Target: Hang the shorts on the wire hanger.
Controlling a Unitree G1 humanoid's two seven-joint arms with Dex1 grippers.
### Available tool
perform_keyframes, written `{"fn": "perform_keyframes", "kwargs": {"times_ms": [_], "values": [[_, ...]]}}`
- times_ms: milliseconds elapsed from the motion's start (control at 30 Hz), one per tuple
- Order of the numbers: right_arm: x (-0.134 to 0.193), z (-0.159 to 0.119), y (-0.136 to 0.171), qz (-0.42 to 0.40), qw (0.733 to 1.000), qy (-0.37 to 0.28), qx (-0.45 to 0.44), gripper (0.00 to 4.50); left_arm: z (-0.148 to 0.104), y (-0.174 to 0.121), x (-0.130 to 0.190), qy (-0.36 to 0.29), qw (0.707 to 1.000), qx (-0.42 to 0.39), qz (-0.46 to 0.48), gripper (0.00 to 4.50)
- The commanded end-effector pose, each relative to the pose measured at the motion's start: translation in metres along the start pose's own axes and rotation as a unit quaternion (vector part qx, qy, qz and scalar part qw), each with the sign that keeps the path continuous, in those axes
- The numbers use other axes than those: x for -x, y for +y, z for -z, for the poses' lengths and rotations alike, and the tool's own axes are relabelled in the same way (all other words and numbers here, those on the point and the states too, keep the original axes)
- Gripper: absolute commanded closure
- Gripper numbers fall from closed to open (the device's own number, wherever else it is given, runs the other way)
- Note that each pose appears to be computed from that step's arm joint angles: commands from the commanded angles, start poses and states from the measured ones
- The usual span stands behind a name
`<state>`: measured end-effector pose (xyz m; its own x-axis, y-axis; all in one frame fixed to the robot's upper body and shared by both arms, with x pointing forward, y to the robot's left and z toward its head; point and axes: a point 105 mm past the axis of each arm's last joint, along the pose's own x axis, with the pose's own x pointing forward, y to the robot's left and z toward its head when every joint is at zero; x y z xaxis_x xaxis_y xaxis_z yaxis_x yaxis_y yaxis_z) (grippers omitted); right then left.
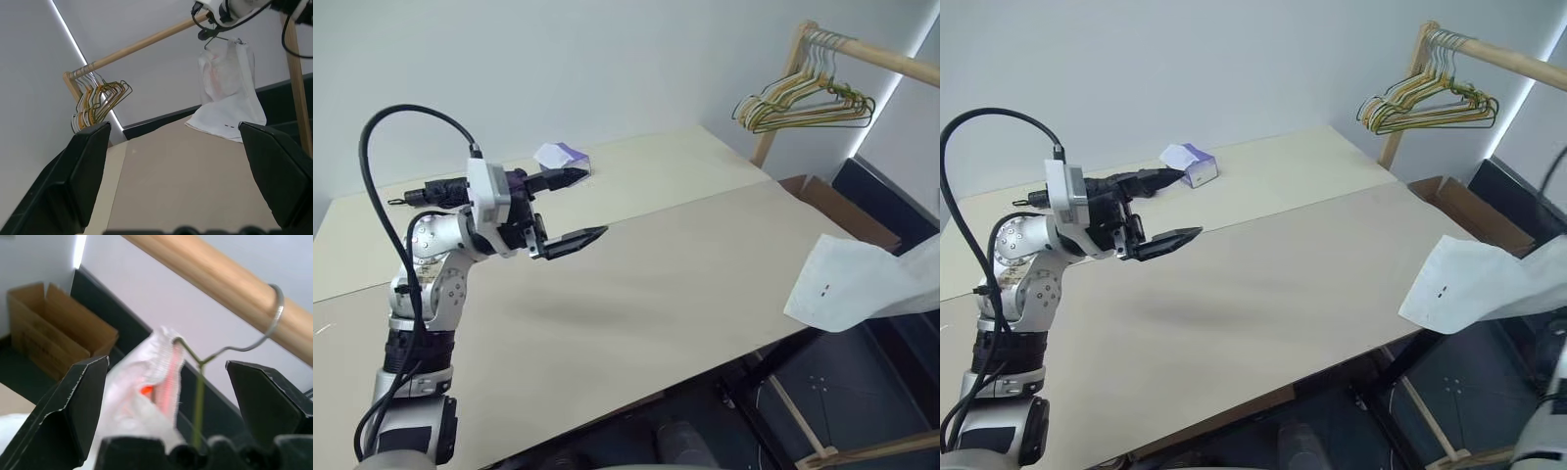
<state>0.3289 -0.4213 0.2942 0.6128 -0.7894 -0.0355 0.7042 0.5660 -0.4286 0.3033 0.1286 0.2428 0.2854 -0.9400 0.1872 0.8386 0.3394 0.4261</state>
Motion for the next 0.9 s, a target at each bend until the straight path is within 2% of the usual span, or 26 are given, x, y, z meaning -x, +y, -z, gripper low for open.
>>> {"fn": "perform_keyframes", "kwargs": {"times_ms": [33, 100, 167, 267, 367, 467, 633, 733, 900], "values": [[0.033, -0.036, -0.002, 0.063, 0.993, -0.099, -0.012, 0.02, -0.021, 0.006, -0.001, -0.041, 0.999, -0.019, -0.005, 0.00], [0.048, -0.041, 0.020, 0.050, 0.990, -0.133, -0.017, 0.02, -0.024, 0.006, -0.002, -0.050, 0.999, -0.011, -0.005, 0.00], [0.064, -0.046, 0.048, 0.017, 0.985, -0.171, 0.015, 0.02, -0.026, 0.005, -0.003, -0.056, 0.998, -0.001, -0.005, 0.00], [0.088, -0.047, 0.100, -0.089, 0.975, -0.204, 0.024, 0.02, -0.030, 0.003, 0.000, -0.070, 0.997, 0.013, -0.007, 0.00], [0.123, -0.044, 0.155, -0.197, 0.947, -0.248, 0.058, 0.02, -0.029, 0.003, 0.006, -0.060, 0.998, 0.011, -0.018, 0.00], [0.151, -0.030, 0.195, -0.282, 0.920, -0.263, 0.074, 0.02, -0.024, 0.004, 0.016, -0.038, 0.998, 0.010, -0.038, 0.00], [0.182, -0.010, 0.237, -0.381, 0.875, -0.275, 0.115, 0.02, -0.007, 0.007, 0.039, 0.019, 0.996, 0.015, -0.083, 0.00], [0.199, 0.002, 0.257, -0.440, 0.840, -0.283, 0.142, 0.02, 0.007, 0.005, 0.058, 0.061, 0.991, 0.021, -0.121, 0.00], [0.213, 0.009, 0.269, -0.496, 0.797, -0.299, 0.173, 0.02, 0.018, -0.003, 0.073, 0.095, 0.984, 0.037, -0.143, 0.00]]}}
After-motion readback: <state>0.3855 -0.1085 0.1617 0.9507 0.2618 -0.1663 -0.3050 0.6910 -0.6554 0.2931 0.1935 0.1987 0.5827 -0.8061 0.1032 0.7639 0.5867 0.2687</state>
